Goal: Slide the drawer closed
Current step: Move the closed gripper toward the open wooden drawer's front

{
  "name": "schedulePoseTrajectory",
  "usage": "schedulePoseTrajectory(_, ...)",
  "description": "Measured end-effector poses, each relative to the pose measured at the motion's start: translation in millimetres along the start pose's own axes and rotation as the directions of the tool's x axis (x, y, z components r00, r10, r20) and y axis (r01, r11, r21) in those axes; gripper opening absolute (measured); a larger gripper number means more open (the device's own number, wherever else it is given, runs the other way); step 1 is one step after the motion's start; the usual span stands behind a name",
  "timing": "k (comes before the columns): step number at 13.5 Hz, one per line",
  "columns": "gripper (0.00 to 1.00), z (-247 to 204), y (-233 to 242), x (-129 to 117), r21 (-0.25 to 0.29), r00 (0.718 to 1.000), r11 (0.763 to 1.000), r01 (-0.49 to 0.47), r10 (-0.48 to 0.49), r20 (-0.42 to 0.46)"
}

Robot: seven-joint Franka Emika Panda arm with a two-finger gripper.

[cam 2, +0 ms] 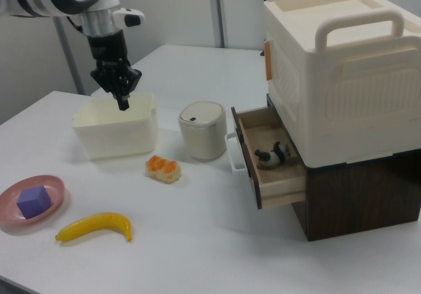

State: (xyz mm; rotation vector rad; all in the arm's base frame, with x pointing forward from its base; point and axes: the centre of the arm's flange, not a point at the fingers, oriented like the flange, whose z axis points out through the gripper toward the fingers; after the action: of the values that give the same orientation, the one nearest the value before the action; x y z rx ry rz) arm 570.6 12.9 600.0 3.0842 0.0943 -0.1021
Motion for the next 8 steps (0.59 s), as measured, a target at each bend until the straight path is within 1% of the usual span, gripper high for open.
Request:
schedulePoseTrajectory(2,0.01,8.4,17.8,1.9,0.003,0.993,0.993,-0.118,0.117,0.016)
schedulePoseTrajectory(3,0.01,14.2,23.6,3.4,0.003,0.983,0.984,-0.181,0.181,0.027)
schedulePoseTrajectory(4,0.01,21.0,30.4,5.6,0.000,0.968,0.968,-0.250,0.250,0.037)
schedulePoseTrajectory(6,0.01,37.5,46.4,10.8,-0.005,0.924,0.925,-0.379,0.379,0.050)
schedulePoseTrajectory(8,0.01,57.7,65.3,17.8,-0.003,0.854,0.855,-0.519,0.519,0.038)
